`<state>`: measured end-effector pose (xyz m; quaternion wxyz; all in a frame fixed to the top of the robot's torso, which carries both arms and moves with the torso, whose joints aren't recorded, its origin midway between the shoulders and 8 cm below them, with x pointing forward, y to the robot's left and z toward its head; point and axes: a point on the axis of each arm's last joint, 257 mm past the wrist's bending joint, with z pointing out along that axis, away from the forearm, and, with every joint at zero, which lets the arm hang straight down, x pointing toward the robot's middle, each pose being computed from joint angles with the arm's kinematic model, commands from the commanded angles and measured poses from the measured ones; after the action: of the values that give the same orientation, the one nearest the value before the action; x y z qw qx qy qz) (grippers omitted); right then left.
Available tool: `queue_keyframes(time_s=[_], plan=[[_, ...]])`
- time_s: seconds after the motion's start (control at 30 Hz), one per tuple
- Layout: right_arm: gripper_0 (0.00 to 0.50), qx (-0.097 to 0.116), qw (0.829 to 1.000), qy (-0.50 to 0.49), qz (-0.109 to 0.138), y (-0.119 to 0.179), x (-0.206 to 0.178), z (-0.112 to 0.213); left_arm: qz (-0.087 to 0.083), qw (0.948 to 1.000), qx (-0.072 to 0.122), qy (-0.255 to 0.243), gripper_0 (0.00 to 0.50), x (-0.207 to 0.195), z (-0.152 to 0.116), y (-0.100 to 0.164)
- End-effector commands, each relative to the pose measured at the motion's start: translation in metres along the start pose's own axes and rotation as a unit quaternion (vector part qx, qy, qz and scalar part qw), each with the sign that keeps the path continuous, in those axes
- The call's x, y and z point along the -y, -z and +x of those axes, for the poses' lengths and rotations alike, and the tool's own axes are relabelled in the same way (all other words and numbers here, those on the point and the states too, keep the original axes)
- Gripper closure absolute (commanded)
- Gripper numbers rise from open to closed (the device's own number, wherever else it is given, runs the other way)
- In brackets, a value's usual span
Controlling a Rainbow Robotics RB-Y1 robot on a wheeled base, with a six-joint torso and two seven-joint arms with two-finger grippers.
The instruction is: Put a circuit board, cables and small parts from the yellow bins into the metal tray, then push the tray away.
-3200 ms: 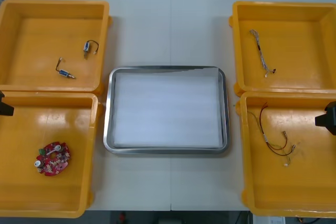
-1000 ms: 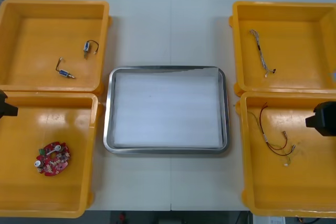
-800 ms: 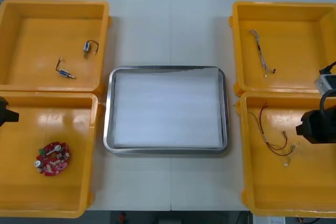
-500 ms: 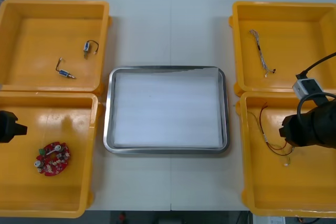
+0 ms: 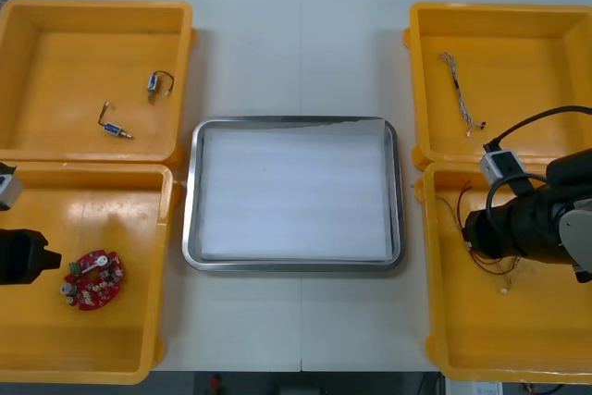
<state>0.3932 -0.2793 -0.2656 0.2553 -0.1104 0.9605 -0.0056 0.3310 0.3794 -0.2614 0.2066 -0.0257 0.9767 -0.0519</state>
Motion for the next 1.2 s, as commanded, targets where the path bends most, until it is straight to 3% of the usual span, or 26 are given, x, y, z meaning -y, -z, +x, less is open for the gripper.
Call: queue_keyframes(time_s=[0.03,0.13,0.4,0.73,1.03,1.1,1.13,1.17,1.2], plan=[[0.0,-0.02,0.997,0.07,0.016,-0.008,0.015,0.015,-0.014,0.9971,-0.003,-0.074,0.0,0.001,0.013,-0.008],[0.0,-0.023,0.997,0.079,0.013,-0.012,0.016,0.018,-0.024,0.9965,-0.002,-0.08,0.0,-0.002,0.015,-0.013],[0.0,-0.014,0.996,0.09,0.018,-0.038,0.011,0.023,-0.019,0.9968,0.0,-0.078,0.0,0.001,0.023,-0.022],[0.0,-0.032,0.996,0.086,0.005,-0.044,0.005,0.042,-0.016,0.9969,-0.007,-0.076,0.0,0.005,0.036,-0.033],[0.0,-0.04,0.996,0.079,0.0,-0.046,0.003,0.052,-0.016,0.9972,-0.001,-0.073,0.0,0.004,0.038,-0.045],[0.193,-0.041,0.996,0.079,-0.001,-0.046,0.003,0.052,-0.017,0.9973,-0.003,-0.071,0.0,0.003,0.039,-0.046],[0.418,-0.04,0.996,0.078,-0.001,-0.046,0.002,0.052,-0.018,0.9974,-0.003,-0.07,0.0,0.001,0.04,-0.048],[0.5,-0.04,0.996,0.077,-0.003,-0.046,0.001,0.052,-0.018,0.9974,-0.003,-0.069,0.0,0.0,0.04,-0.05],[0.5,-0.041,0.996,0.076,-0.003,-0.046,0.001,0.053,-0.018,0.9975,-0.001,-0.068,0.0,-0.001,0.039,-0.051]])
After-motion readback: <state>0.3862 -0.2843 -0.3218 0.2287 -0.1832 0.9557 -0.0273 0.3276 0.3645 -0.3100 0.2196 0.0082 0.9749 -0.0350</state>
